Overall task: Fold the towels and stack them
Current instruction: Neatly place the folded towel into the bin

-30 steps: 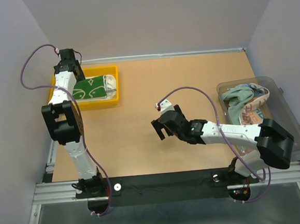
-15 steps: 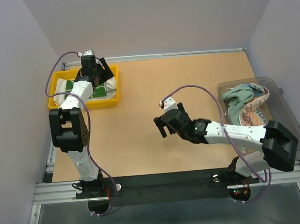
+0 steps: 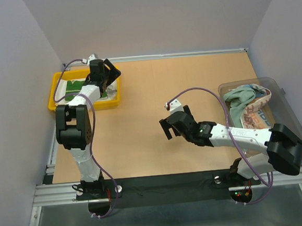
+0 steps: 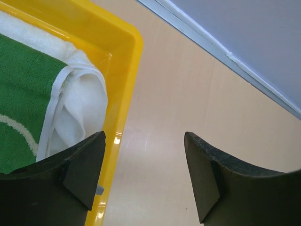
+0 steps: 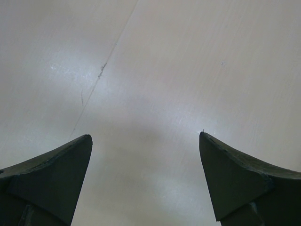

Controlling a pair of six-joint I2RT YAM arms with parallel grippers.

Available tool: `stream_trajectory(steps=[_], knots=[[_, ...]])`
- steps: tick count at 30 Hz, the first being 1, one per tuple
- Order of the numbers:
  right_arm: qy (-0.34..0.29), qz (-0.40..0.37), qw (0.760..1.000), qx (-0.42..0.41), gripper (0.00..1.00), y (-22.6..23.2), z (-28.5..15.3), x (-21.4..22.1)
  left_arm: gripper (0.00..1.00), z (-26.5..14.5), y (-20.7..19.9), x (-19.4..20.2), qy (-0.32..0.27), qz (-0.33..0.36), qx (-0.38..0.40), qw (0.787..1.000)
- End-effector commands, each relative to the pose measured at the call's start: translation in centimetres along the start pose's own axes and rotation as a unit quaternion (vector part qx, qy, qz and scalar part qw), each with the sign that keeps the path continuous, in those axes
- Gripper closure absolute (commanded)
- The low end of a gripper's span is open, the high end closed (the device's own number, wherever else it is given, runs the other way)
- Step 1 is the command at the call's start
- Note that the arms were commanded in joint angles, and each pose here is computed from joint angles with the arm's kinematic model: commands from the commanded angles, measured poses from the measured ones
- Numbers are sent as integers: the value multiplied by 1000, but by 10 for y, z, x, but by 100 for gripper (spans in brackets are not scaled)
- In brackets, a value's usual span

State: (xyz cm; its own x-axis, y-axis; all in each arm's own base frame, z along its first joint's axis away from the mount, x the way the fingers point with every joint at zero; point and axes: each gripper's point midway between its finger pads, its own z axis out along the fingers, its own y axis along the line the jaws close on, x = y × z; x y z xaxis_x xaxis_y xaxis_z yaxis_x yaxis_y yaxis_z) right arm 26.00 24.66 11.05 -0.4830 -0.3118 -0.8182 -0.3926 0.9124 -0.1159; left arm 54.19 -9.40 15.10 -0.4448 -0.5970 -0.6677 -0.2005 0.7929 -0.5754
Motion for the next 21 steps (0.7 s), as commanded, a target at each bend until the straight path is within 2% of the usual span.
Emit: stream_trajectory(steps=[1,6,10,11,17,21], knots=[[-16,18,1000,16,0,-10,-3,-4,21,8,11,-6,-37,-18,-30,999],[-14,18,1000,21,0,-13,-2,-2,21,8,21,-4,-49,-28,-55,997],[-12,17,1000,22,0,-14,-2,0,29,5,30,-5,-59,-23,-71,995],[-11,18,999,23,0,-15,-1,1,36,5,30,-5,-59,-23,-70,996],[-12,19,999,28,0,-17,-1,1,50,7,37,13,-29,-25,-77,996],[-10,20,999,28,0,-18,-1,5,50,7,48,15,-30,-17,-101,994]])
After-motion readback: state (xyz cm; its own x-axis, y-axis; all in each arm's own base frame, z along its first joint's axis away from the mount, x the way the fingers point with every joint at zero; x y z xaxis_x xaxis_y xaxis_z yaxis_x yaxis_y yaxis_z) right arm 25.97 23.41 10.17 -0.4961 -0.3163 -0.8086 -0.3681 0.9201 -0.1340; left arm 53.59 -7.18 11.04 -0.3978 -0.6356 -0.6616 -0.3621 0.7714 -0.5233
